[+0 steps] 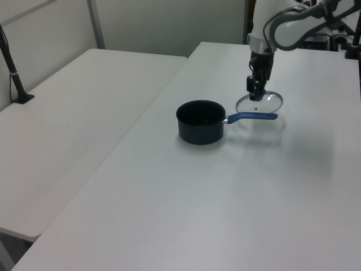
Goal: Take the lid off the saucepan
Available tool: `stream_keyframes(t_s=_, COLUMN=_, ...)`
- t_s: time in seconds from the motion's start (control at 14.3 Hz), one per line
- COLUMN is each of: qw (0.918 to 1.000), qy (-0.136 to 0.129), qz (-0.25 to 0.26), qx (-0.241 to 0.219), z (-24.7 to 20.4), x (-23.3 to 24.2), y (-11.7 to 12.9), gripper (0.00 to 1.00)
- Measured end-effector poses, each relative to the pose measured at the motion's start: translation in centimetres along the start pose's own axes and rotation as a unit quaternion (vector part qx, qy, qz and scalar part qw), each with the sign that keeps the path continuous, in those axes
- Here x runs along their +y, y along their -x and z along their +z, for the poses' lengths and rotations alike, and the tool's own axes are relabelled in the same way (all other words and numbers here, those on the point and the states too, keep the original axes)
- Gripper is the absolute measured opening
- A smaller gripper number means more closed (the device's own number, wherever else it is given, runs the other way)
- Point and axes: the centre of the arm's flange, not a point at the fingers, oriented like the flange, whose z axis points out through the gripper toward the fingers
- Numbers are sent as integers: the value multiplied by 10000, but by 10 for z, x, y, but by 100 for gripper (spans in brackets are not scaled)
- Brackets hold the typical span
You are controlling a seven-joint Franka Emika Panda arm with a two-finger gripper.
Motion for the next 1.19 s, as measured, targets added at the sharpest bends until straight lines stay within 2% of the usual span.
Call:
stream_keyframes(t_s=0.21, qw=9996, qy=15, qz=-193, qx=-197, z=21, x=-18, y=15, gripper=60)
stream_keyframes(t_s=0.56, qw=9997, qy=-74, qz=-230, qx=48, z=35, x=-25, y=12, gripper=60)
stream_keyframes(t_s=0.63, qw=9996, qy=-27, qz=-267, qx=34, z=37, x=-24, y=13, gripper=64)
stream_keyframes(t_s=0.77, qw=9996, qy=28, qz=-260, qx=-45, z=48, x=-16, y=12, gripper=93)
stream_keyframes(t_s=0.84, qw=9997, qy=61, qz=-243, qx=-85, z=43, x=-13, y=9, gripper=100)
stream_keyframes(t_s=1.12, qw=9992, qy=239, qz=-216, qx=-242, z=-41, x=-2, y=-16, gripper=100)
stream_keyframes(t_s=1.19, qw=9990, qy=282, qz=-221, qx=-251, z=-74, x=-2, y=-20, gripper=100)
